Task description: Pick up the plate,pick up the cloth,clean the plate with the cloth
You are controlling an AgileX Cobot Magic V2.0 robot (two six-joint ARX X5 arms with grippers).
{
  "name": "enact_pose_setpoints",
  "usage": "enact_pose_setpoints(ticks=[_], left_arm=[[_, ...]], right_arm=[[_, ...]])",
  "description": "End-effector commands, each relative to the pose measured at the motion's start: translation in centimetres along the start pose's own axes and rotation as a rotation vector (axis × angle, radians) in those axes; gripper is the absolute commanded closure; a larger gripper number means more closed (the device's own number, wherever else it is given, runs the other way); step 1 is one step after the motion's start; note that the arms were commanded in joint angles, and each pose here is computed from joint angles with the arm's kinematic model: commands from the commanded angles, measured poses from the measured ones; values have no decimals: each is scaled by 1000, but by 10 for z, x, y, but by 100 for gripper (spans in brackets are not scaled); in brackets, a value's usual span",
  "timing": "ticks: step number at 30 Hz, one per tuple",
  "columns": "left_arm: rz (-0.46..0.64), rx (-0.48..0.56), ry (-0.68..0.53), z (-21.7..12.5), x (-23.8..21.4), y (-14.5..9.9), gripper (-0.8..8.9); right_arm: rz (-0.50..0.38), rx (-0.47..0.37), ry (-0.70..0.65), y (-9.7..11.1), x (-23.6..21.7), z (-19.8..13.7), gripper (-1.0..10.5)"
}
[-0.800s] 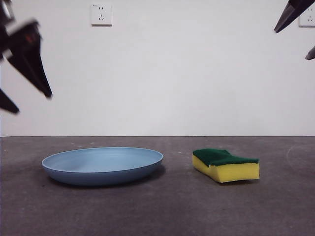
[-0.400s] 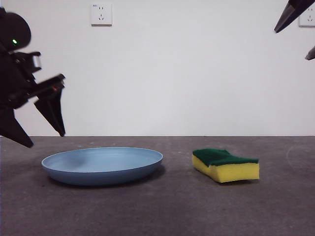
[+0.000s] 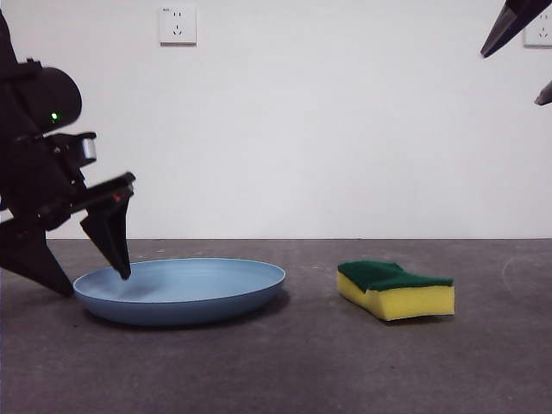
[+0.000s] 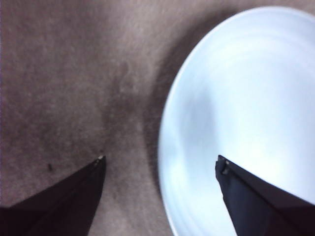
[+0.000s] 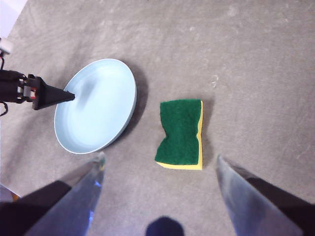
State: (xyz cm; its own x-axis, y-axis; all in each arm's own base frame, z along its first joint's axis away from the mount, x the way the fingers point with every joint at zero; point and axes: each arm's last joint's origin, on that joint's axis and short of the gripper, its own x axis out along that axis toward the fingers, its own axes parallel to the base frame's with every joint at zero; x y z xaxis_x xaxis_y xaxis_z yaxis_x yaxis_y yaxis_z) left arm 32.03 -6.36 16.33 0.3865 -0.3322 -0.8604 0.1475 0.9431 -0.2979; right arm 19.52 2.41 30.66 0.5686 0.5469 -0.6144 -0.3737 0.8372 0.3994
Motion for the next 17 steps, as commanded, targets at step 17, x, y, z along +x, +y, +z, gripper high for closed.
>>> enact_pose_setpoints(ticks=[17], left_arm=[[4, 110, -15, -1, -10, -14, 822]], right_arm=[[-88, -95, -43, 5, 7, 8, 573]])
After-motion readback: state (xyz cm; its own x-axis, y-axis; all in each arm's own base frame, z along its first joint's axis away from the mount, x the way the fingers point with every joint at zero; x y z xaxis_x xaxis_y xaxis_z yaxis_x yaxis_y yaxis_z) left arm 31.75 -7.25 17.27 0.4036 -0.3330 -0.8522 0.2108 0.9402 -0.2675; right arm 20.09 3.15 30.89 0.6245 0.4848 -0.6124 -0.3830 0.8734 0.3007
